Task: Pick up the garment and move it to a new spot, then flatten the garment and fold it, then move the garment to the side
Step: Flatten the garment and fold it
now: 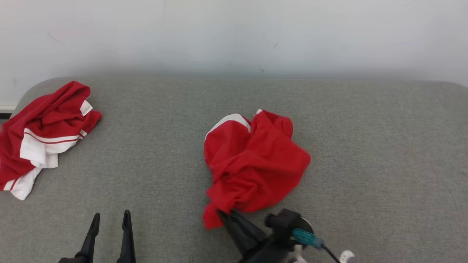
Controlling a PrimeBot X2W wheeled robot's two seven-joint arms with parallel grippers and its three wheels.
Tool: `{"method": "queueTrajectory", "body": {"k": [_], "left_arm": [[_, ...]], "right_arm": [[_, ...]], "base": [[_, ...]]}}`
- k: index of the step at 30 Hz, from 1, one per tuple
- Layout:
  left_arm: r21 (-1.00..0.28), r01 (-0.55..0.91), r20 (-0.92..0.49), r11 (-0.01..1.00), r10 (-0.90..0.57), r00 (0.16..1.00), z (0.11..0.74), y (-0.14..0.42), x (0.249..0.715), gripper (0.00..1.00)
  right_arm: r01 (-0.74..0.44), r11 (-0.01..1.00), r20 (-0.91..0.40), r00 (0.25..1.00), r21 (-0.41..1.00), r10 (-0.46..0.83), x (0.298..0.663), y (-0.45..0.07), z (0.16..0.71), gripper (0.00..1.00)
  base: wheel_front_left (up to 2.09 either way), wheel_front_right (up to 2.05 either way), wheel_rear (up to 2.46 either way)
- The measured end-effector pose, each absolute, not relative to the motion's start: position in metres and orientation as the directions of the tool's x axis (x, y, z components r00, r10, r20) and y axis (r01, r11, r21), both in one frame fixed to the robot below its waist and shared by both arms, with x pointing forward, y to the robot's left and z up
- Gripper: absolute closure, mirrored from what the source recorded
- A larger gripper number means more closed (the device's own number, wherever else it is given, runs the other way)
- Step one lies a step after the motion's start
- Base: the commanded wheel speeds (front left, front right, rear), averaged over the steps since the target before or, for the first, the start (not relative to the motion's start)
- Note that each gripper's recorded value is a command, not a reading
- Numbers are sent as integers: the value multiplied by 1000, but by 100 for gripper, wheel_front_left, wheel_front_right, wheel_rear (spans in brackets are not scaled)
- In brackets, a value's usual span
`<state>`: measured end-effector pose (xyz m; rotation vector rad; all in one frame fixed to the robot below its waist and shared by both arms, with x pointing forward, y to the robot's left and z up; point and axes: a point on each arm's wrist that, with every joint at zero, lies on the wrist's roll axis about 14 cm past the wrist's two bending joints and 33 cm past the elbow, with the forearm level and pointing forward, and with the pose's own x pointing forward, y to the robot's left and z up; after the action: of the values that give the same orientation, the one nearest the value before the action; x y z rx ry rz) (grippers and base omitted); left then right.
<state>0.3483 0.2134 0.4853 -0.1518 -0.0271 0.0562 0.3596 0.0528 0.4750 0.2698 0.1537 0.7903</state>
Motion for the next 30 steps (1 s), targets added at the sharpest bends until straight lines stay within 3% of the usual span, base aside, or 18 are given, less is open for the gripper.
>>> {"method": "queueTrajectory", "body": {"k": [6, 7, 8, 11, 15, 19, 24, 30], "left_arm": [[-152, -65, 17, 986, 68, 998, 484, 216, 344, 0], [-152, -67, 17, 986, 71, 997, 484, 217, 344, 0], [-152, -70, 18, 986, 73, 997, 484, 217, 343, 0], [-151, -82, 26, 985, 87, 996, 487, 222, 341, 0], [-151, -94, 32, 984, 99, 995, 489, 226, 339, 0], [-154, -91, 28, 984, 96, 995, 487, 225, 339, 0], [-156, -80, 35, 985, 86, 996, 489, 222, 344, 0], [-156, -70, 31, 985, 75, 997, 488, 219, 346, 0]], "right_arm": [[-772, 575, -71, 580, 271, 812, 344, 90, 470, 100], [-778, 559, -79, 563, 285, 823, 340, 95, 468, 62], [-781, 547, -85, 549, 302, 831, 336, 99, 466, 0], [-780, 528, -88, 532, 336, 842, 334, 105, 467, 0], [-841, 484, -58, 485, 243, 872, 331, 115, 482, 0], [-856, 474, 24, 489, 208, 872, 334, 109, 508, 0], [-727, 677, 89, 686, 112, 722, 400, 32, 533, 0], [-624, 782, 30, 782, 16, 623, 424, -19, 515, 0]], "base": [[0, 0, 0], [0, 0, 0], [0, 0, 0], [0, 0, 0], [0, 0, 0], [0, 0, 0], [0, 0, 0], [0, 0, 0]]}}
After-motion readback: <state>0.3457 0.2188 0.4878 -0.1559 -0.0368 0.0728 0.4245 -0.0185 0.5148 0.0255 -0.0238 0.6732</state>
